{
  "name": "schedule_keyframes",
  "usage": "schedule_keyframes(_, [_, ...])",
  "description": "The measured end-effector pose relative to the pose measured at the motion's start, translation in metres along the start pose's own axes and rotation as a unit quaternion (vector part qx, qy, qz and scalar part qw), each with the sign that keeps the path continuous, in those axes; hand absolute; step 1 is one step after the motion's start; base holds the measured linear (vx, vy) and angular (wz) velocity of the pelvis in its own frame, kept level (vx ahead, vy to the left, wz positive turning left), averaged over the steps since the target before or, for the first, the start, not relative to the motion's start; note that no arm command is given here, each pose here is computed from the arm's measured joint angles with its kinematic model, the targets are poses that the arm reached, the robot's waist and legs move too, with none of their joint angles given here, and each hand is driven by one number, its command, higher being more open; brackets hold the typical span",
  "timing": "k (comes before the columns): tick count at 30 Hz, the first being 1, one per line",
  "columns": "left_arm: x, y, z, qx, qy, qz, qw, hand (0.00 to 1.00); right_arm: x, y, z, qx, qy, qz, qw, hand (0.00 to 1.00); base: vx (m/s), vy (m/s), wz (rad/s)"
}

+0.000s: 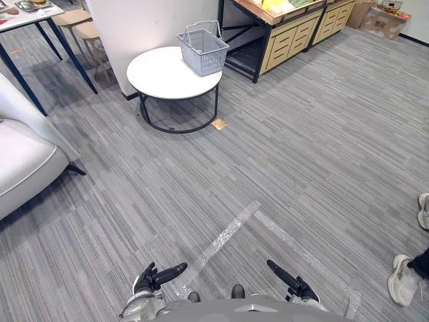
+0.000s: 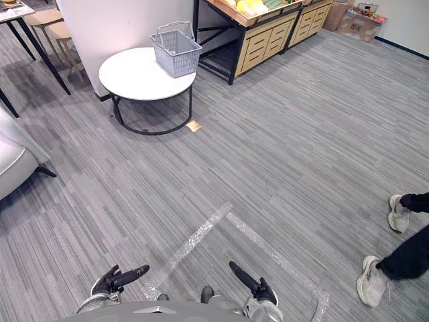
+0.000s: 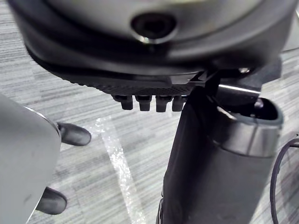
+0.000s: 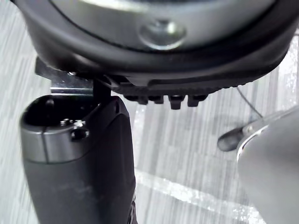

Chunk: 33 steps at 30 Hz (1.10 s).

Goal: Pick vegetable in the basket

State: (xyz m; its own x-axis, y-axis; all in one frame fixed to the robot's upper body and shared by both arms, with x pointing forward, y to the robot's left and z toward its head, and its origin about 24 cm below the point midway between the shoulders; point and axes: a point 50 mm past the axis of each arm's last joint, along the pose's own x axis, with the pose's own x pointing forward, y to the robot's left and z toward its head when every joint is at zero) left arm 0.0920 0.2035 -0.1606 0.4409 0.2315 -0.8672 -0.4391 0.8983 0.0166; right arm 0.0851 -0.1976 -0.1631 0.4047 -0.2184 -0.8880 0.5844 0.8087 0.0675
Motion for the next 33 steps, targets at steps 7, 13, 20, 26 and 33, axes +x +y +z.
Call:
schedule_keyframes(7, [-0.001,-0.001,-0.0052,0.01,0.008,-0.003,1.0,1.0,-0.0009,-0.0022,-0.0064,0.017,0.01,-0.006,1.0,1.0,0.0,0.009,0.04])
schedule_keyframes(13, [-0.001,-0.0022,-0.0037,0.03,-0.001,-0.008,1.0,1.0,-0.0009,-0.0028,-0.0085,0.026,0.013,-0.009,1.0,1.0,-0.03,-0.009,0.0])
schedule_keyframes(20, [-0.0011,-0.0046,-0.0048,0.045,0.0,-0.014,0.999,1.0,-0.0011,-0.0025,-0.0108,0.027,0.018,-0.01,0.999,1.0,-0.02,-0.009,0.0])
schedule_keyframes(26, [-0.0011,-0.0053,-0.0049,0.06,0.0,-0.017,0.998,1.0,-0.0012,-0.0008,-0.0107,0.027,0.012,-0.007,1.0,1.0,0.0,0.0,0.0])
schedule_keyframes(33, [-0.001,-0.0053,-0.0048,0.074,-0.001,-0.018,0.997,1.0,-0.0014,0.0003,-0.0115,0.026,0.012,-0.003,1.0,1.0,-0.03,-0.016,-0.05])
